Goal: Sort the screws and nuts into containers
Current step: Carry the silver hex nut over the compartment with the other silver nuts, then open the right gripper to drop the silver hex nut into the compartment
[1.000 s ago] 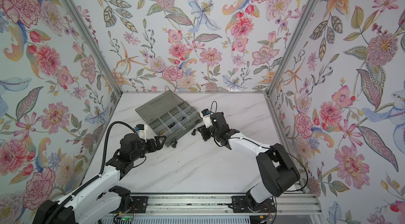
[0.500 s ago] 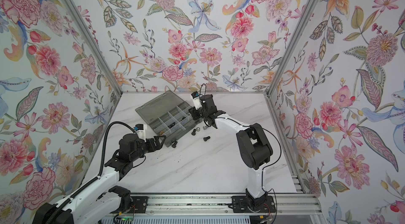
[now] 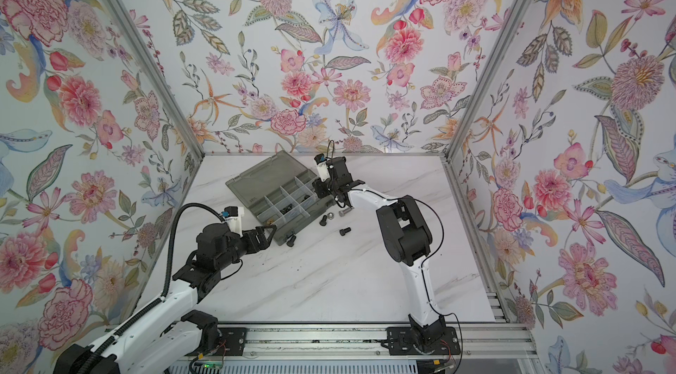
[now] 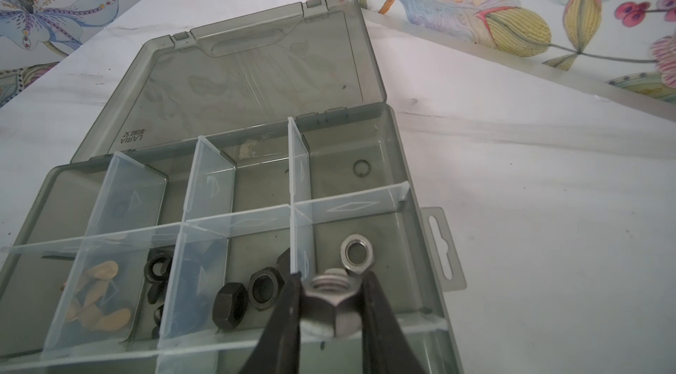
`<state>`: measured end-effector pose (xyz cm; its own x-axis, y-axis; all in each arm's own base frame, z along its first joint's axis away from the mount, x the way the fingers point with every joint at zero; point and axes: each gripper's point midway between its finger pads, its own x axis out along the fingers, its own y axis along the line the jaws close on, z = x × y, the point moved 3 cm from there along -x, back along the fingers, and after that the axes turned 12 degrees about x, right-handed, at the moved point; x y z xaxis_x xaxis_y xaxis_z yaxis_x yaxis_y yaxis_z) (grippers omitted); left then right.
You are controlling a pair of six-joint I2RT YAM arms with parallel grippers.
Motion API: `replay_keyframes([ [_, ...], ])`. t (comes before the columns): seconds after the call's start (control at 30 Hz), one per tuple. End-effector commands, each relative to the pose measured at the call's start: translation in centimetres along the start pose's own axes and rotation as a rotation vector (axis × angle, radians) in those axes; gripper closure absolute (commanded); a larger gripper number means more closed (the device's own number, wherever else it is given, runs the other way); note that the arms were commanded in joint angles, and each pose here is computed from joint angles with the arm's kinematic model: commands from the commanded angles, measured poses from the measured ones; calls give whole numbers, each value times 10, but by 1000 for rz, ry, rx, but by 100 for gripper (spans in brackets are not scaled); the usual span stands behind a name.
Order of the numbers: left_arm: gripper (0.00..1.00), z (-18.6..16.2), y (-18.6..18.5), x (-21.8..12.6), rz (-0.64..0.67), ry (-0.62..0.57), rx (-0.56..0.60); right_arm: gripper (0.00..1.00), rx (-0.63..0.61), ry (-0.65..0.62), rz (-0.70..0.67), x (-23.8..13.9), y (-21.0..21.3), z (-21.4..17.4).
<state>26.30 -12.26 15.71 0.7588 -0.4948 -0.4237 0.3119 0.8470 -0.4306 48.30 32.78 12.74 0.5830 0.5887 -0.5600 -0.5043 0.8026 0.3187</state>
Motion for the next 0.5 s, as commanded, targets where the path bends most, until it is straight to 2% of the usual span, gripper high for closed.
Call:
replay_keyframes([
  [0.0, 1, 0, 6, 0, 25, 3, -6, 81, -6, 11, -21, 6, -9, -4],
  [0.33, 1, 0, 6, 0, 25, 3, -8, 79, -3, 43, -34, 13, -16, -15],
  [0.47, 0, 0, 5, 0, 26, 2, -7, 74, 2, 50, -35, 15, -17, -18],
])
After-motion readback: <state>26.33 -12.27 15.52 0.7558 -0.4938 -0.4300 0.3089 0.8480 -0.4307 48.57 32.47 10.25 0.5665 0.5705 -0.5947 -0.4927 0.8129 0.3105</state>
